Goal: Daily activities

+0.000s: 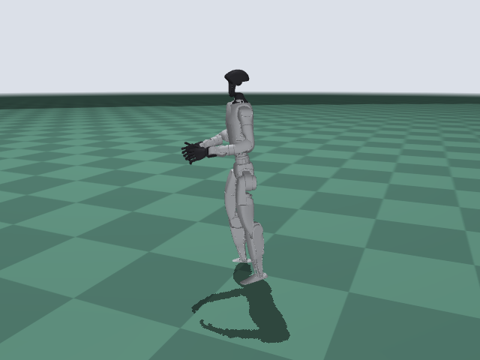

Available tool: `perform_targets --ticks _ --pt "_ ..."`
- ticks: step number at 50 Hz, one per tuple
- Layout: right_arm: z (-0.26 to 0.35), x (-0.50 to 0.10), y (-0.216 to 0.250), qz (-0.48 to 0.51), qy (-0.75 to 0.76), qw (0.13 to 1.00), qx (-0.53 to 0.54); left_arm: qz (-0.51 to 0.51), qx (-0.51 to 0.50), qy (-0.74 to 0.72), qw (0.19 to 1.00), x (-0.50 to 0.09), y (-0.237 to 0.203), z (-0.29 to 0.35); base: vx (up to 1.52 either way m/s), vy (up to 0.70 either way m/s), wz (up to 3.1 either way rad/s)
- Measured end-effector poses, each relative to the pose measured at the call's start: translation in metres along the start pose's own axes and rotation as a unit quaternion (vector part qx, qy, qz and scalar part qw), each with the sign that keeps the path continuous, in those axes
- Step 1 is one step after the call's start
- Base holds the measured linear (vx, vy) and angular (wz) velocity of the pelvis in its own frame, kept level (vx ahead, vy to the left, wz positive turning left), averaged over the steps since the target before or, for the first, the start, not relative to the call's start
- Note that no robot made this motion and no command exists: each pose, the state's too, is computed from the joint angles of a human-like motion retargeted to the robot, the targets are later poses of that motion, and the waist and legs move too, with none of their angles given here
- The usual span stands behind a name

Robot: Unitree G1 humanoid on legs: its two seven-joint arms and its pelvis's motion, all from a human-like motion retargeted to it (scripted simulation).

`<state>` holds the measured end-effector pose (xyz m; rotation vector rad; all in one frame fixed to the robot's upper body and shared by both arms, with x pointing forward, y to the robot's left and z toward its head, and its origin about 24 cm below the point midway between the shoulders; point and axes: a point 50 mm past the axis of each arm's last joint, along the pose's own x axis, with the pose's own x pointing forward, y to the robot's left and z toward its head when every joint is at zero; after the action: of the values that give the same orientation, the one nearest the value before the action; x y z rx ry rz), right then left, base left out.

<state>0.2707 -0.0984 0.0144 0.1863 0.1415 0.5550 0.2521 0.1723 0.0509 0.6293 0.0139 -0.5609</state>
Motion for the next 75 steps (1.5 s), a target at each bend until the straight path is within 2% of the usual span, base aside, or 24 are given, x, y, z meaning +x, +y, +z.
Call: perform_targets --ticks 7,22,37,47,60,75 --pt "0.019 0.005 0.0 0.016 -0.019 0.998 -0.054 -0.02 0.023 0.009 0.999 -0.002 0.0 -0.001 0.0 0.0 0.0" --pt "0.078 0.02 0.002 0.053 -0.048 0.961 -0.267 -0.118 0.135 0.05 0.983 -0.015 0.001 -0.003 0.0 0.0 0.0" --pt "0.084 0.026 -0.014 0.049 0.012 0.939 -0.34 -0.159 0.165 0.071 0.971 -0.015 0.002 -0.003 0.0 0.0 0.0" --pt "0.073 0.029 -0.021 0.091 0.087 0.925 -0.359 -0.159 0.145 0.088 0.973 -0.012 0.001 -0.008 0.0 0.0 0.0" --pt "0.073 0.029 -0.021 0.103 0.092 0.927 -0.349 -0.144 0.092 0.084 0.982 -0.006 -0.002 -0.009 0.0 0.0 0.0" --pt "0.078 0.041 -0.009 0.15 0.121 0.872 -0.449 -0.089 0.06 0.092 0.99 -0.003 0.009 -0.015 0.0 0.0 0.0"
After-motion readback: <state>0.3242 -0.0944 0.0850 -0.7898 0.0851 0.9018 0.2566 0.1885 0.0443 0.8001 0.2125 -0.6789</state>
